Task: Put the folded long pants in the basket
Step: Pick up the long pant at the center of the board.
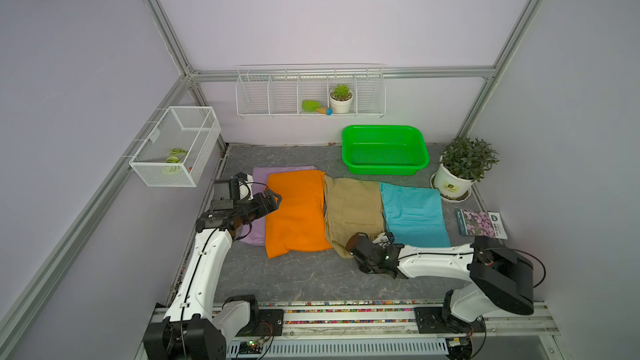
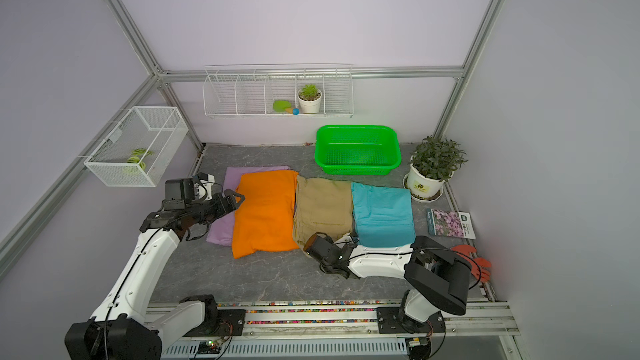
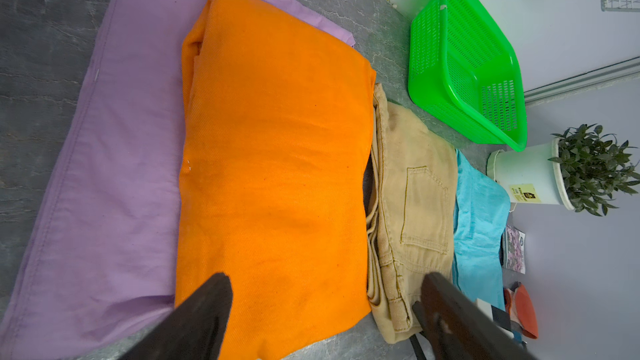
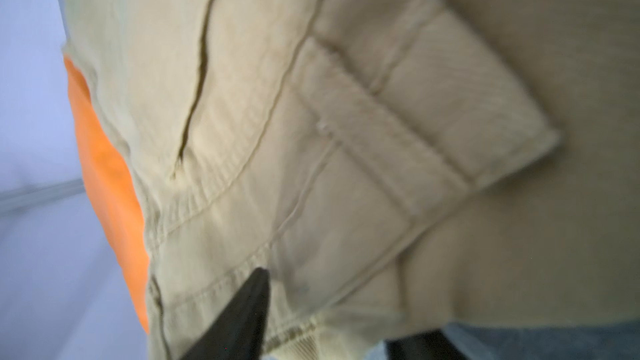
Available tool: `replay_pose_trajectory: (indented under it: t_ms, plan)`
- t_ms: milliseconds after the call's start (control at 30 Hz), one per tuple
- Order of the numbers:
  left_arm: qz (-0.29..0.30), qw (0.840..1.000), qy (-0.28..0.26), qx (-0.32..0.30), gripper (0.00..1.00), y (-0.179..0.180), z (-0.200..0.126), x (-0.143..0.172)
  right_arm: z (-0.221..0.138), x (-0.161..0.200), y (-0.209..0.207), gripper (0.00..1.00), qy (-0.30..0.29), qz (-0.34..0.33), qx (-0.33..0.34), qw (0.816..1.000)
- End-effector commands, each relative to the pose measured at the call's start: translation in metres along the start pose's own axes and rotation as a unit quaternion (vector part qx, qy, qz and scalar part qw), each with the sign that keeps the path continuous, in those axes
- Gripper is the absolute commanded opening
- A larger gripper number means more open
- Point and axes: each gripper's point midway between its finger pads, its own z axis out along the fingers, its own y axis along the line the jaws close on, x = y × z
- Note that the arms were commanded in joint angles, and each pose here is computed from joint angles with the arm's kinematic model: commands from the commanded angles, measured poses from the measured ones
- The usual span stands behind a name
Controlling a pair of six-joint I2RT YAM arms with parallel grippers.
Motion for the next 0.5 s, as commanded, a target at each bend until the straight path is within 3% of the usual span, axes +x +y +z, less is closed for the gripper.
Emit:
replay_pose_trajectory:
  t_ms: [0, 133, 233, 333, 467]
  plan:
    - [0.003, 1.0, 0.013, 0.003, 0.89, 0.002, 0.002, 0.008, 0.006, -0.022, -0.011, 0.37, -0.027, -0.014, 0.019, 0.999]
    - [0.002, 1.0, 0.012, -0.001, 0.89, 0.003, 0.002, 0.008, 0.01, -0.028, -0.003, 0.17, 0.001, -0.044, 0.023, 0.999]
    - [0.004, 1.0, 0.01, 0.0, 0.88, 0.003, 0.001, 0.007, 0.002, -0.021, 0.017, 0.03, 0.049, -0.122, 0.02, 0.991]
    - [0.008, 1.0, 0.006, 0.008, 0.88, -0.001, 0.0, 0.007, -0.03, -0.018, 0.039, 0.0, 0.082, -0.241, 0.039, 0.966]
    - [0.016, 0.999, 0.008, 0.031, 0.88, -0.01, 0.0, 0.009, -0.085, -0.042, 0.048, 0.0, 0.097, -0.369, 0.08, 0.921]
